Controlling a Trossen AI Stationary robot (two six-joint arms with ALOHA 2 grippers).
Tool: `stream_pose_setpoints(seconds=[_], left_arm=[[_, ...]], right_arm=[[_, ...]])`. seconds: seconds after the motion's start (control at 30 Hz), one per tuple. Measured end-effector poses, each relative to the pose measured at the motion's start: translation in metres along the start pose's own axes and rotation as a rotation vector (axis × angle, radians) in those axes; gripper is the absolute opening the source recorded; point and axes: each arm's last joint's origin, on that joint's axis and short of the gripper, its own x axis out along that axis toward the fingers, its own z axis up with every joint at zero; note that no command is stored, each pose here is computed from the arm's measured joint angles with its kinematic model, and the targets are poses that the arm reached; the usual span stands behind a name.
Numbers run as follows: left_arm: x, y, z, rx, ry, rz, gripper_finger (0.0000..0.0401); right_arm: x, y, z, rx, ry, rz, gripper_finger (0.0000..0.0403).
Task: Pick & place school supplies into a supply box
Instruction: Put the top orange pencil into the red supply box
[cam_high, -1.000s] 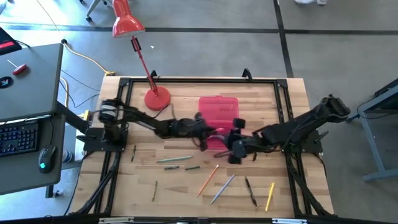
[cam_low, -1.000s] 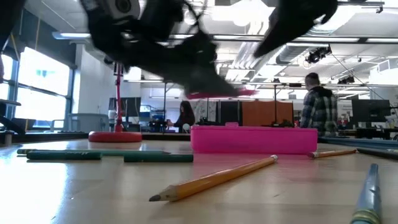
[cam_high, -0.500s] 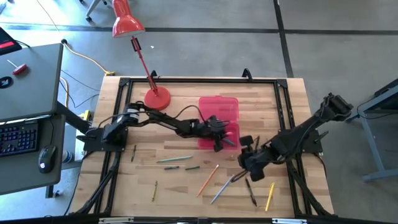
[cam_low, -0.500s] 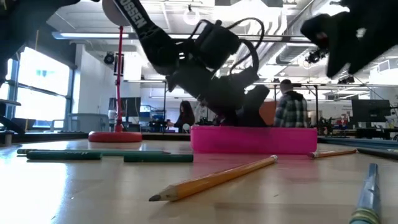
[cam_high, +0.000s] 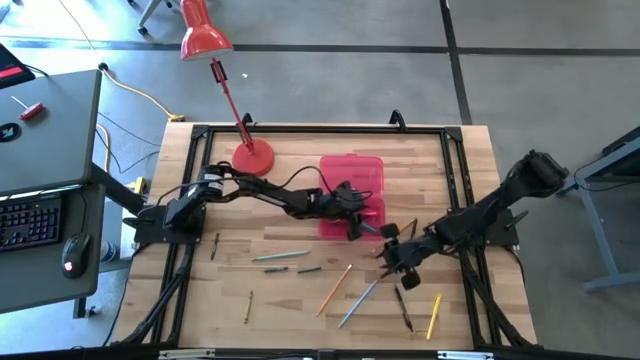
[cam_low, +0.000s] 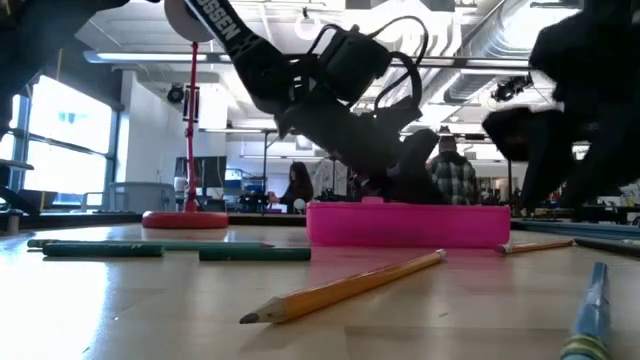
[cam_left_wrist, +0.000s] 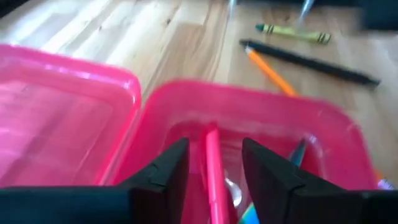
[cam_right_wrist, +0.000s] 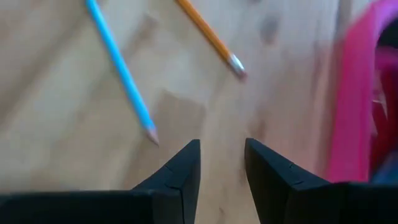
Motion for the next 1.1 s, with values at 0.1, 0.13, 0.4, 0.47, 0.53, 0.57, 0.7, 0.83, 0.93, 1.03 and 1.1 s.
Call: stream_pose_setpoints(seconds=[0.1,0.13,0.4,0.47,0.53,0.57,0.7,0.83,0.93,1.03,1.1], left_arm=[[0.0,0.001,0.011,-0.016,-0.027,-0.047,0.0193],[0.0,0.0,0.015,-0.018,-0.035,-0.063,0.0194],[-0.001,-0.003,0.05,-0.004,-0.084,-0.083,0.0175],[-0.003,-0.004,0.058,0.0,-0.077,-0.082,0.017],[-0.004,-0.004,0.063,0.017,-0.058,-0.081,0.0167],[-0.004,-0.005,0.065,0.02,-0.048,-0.08,0.0166],[-0.006,-0.005,0.07,0.025,-0.012,-0.078,0.0166],[-0.006,-0.005,0.069,0.028,0.012,-0.076,0.0166],[-0.006,-0.004,0.067,0.029,0.024,-0.075,0.0166],[-0.006,-0.004,0.067,0.03,0.026,-0.075,0.0166],[-0.006,-0.004,0.067,0.029,0.026,-0.075,0.0166]], right_arm=[[0.003,-0.009,-0.015,0.021,0.044,-0.043,0.0105],[0.003,-0.011,-0.019,0.03,0.054,-0.052,0.0105],[0.004,-0.021,-0.028,0.031,0.111,-0.098,0.0105],[0.004,-0.024,-0.029,0.038,0.124,-0.106,0.0105],[0.005,-0.027,-0.03,0.048,0.135,-0.115,0.0105],[0.005,-0.029,-0.03,0.051,0.136,-0.118,0.0105],[0.005,-0.031,-0.03,0.003,0.14,-0.123,0.0105],[0.004,-0.031,-0.031,-0.016,0.152,-0.115,0.0105],[0.0,-0.031,-0.033,-0.021,0.187,-0.114,0.0105],[-0.007,-0.033,-0.037,-0.033,0.228,-0.165,0.0105],[-0.013,-0.034,-0.037,-0.029,0.229,-0.199,0.0105]])
